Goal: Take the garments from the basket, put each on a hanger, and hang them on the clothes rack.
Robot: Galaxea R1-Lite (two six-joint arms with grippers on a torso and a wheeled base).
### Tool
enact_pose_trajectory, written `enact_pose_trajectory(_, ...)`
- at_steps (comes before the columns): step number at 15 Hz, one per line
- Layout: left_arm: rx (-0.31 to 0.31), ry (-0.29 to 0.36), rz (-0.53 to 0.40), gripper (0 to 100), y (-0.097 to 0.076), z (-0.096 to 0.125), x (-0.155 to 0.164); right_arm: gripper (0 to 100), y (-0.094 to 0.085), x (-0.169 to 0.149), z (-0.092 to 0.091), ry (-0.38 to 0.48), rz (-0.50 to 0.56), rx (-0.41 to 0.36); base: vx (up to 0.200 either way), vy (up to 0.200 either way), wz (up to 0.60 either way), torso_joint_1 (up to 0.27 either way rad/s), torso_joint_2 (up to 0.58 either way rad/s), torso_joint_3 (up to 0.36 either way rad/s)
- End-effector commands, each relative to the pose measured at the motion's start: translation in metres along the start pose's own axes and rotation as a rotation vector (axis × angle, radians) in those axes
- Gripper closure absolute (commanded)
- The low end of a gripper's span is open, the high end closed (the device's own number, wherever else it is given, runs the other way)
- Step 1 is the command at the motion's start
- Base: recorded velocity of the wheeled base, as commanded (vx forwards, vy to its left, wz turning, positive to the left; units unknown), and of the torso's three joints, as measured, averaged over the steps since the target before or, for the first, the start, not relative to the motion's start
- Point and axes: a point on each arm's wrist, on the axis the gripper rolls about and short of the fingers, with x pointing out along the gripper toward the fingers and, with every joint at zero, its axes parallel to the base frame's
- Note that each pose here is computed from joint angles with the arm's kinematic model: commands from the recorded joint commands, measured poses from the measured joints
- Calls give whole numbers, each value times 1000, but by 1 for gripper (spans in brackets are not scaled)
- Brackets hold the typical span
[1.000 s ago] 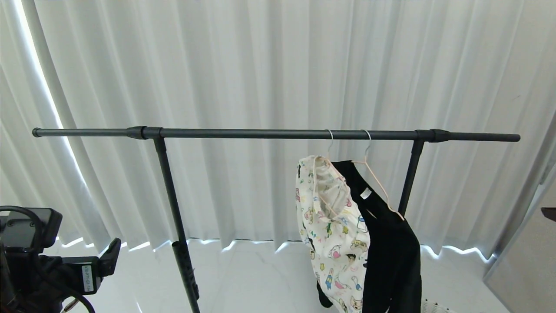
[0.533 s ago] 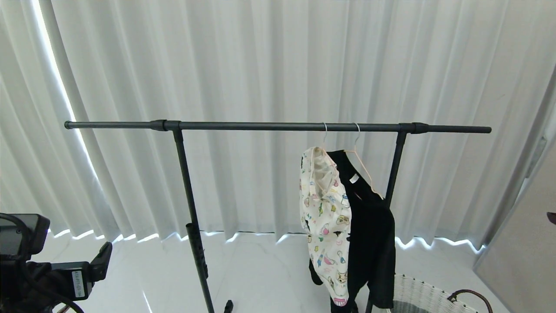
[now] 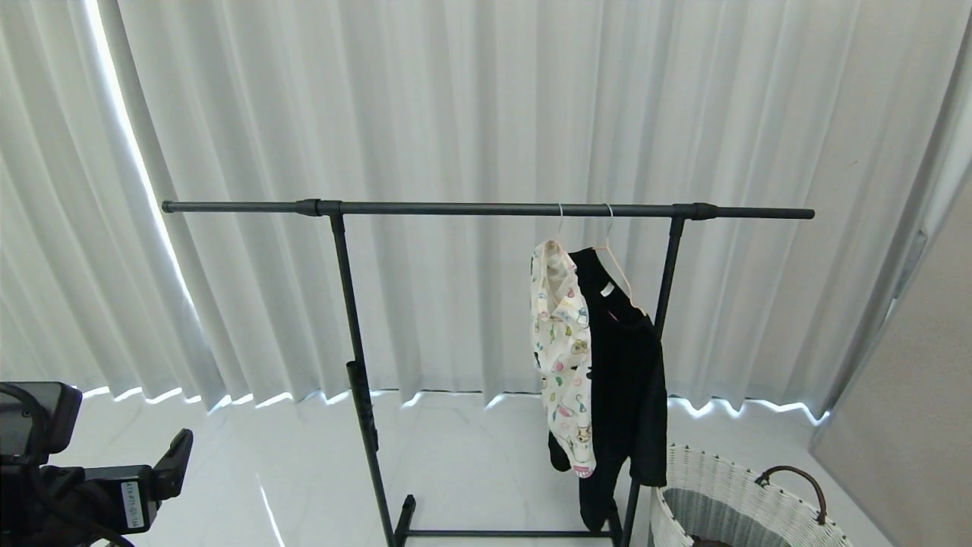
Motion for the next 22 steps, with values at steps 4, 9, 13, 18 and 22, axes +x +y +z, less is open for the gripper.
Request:
enact_pose_trajectory(4,-4,-7,2,0,1,0,-2,0,-2,-1,-7,13,-28,-42,-100,0,0,4,2,1)
enact_pose_trajectory(9,-2,-4,1,0,6,-17,-17,0,-1,-5,-21,-2,-54,-23,0,0,0,-175,410,221)
enact_pose_trajectory(13,-4,-3,6,0,17,-30,-41,0,5,-19,-54,5,-69,-22,0,0,0,-229,524,286)
enact_pose_trajectory(18,-54,-164,55,0,43,-85,-105,0,16,-31,-115,-22,-261,99,0,0,0,-213,496,281)
enact_pose_trajectory(22,-151,-164,220,0,46,-90,-108,0,26,-35,-143,-103,-352,250,0,0,0,-194,482,287)
